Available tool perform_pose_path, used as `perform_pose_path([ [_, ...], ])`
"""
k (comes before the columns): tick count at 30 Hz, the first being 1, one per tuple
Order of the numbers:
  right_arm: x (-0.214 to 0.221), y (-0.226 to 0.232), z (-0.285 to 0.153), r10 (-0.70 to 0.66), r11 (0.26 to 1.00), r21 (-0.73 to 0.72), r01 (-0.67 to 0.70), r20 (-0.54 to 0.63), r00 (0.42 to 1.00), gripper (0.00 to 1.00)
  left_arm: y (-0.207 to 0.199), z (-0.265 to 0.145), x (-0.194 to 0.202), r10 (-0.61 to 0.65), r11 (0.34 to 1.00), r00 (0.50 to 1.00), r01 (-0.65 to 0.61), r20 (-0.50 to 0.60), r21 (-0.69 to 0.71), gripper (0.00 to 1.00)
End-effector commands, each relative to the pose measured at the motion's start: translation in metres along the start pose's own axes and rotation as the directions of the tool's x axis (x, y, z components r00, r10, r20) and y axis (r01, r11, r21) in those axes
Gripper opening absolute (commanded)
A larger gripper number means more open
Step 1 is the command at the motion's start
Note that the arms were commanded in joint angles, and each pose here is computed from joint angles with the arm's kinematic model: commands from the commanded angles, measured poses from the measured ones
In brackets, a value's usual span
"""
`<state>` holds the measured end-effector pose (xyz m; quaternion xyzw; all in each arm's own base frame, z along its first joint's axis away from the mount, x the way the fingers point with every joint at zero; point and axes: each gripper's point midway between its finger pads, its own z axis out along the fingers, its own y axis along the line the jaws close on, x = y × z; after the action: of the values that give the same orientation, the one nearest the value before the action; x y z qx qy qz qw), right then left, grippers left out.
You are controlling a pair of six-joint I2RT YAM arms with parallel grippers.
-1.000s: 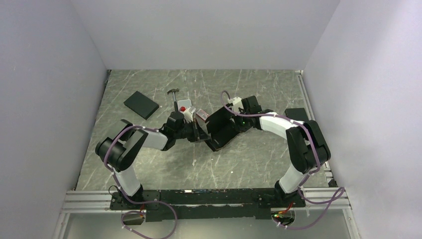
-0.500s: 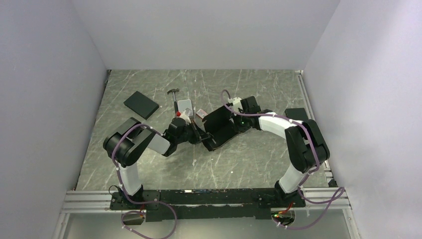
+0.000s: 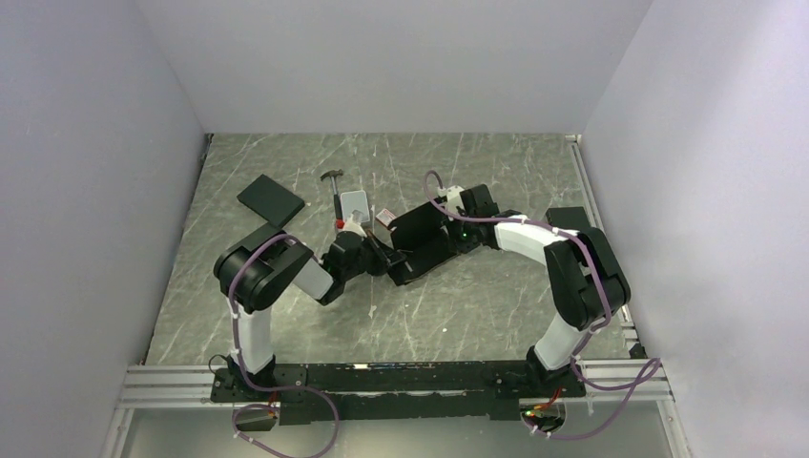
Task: Fold the paper box
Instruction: Fold the paper box at the center of the board.
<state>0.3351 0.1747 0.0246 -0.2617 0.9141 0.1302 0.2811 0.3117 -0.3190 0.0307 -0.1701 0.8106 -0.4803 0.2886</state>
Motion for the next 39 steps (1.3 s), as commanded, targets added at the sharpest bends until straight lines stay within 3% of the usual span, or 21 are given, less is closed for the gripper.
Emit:
perform_pose_path([
  [1, -0.012, 0.026, 0.002, 0.002, 0.995, -0.095, 0.001, 0.03, 1.0, 0.0, -0.035, 0.007, -0.023, -0.032, 0.993, 0.993, 0.019, 0.117, 0.116, 0.0],
  [13, -0.012, 0.025, 0.005, 0.055, 0.995, -0.083, -0.053, 0.025, 0.998, 0.0, -0.036, 0.006, -0.021, -0.213, 0.97, 0.966, 0.191, 0.146, 0.149, 0.0],
  [19, -0.013, 0.013, 0.004, 0.072, 0.996, -0.046, -0.071, 0.029, 0.997, 0.0, -0.058, -0.01, -0.016, -0.072, 0.982, 0.991, 0.052, 0.108, 0.182, 0.01],
  [28, -0.016, 0.007, 0.001, 0.085, 0.996, -0.043, -0.083, 0.04, 0.996, 0.0, -0.059, -0.062, -0.004, 0.155, 0.985, 0.987, -0.157, 0.031, 0.076, 0.17],
  [32, -0.017, 0.007, 0.001, 0.086, 0.996, -0.04, -0.084, 0.044, 0.995, 0.0, -0.06, -0.084, 0.0, 0.194, 0.979, 0.981, -0.194, 0.009, 0.059, 0.21],
  [39, -0.018, 0.007, 0.001, 0.086, 0.996, -0.042, -0.084, 0.047, 0.995, 0.0, -0.065, -0.091, 0.038, 0.179, 0.979, 0.978, -0.166, -0.105, 0.12, 0.18],
])
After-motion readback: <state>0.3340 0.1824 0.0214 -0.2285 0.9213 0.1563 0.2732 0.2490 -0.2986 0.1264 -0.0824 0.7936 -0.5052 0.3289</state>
